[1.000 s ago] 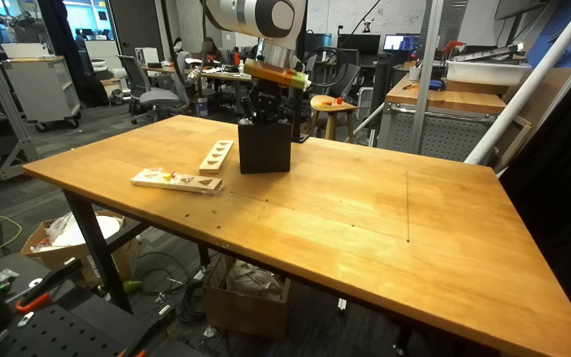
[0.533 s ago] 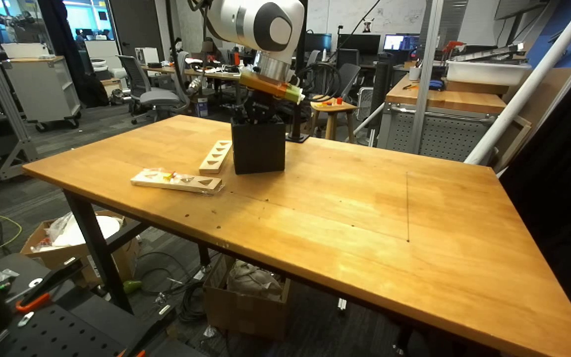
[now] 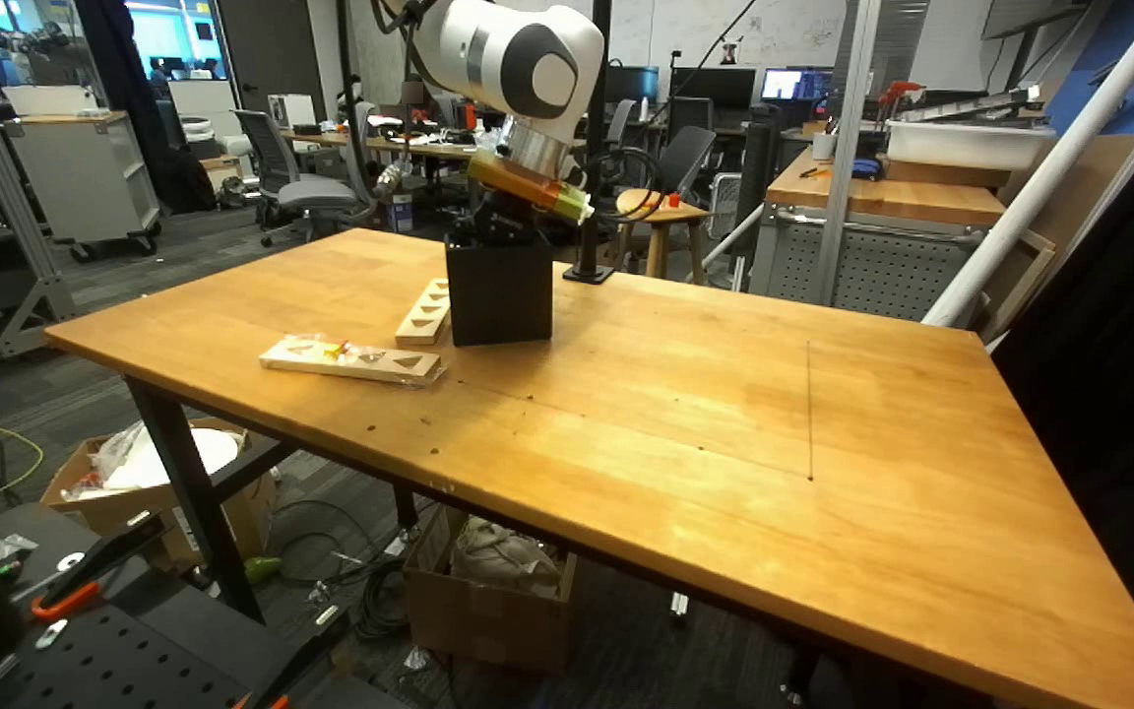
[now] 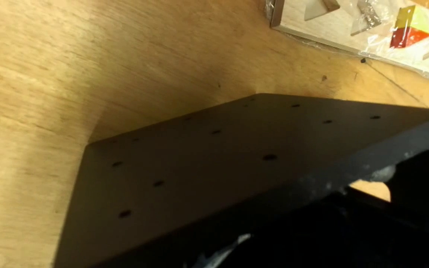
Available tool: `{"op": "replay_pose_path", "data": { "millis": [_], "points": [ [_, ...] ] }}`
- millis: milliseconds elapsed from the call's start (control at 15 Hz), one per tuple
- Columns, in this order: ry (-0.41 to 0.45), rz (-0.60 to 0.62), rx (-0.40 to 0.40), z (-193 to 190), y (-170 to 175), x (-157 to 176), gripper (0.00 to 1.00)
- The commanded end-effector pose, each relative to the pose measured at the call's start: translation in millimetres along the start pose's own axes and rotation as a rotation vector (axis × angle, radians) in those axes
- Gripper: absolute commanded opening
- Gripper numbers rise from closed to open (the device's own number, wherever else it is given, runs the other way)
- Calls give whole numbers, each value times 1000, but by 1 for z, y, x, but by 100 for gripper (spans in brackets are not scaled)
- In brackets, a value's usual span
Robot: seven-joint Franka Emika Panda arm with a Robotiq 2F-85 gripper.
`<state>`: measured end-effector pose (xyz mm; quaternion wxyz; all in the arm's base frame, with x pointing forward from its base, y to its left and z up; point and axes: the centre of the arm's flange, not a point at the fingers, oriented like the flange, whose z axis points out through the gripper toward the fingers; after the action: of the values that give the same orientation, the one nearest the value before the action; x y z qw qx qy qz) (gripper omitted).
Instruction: Put the towel in the box
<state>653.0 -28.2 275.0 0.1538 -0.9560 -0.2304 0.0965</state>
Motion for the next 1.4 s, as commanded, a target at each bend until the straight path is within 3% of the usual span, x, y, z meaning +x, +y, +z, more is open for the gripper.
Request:
{"op": "replay_pose_path", "data": {
  "millis": [0, 800, 1333],
  "points": [
    [16, 1, 20, -16, -6, -8, 0],
    [133, 34, -108, -110, -34, -50, 0],
    [257, 56, -142, -144, -43, -74, 4]
  ]
}}
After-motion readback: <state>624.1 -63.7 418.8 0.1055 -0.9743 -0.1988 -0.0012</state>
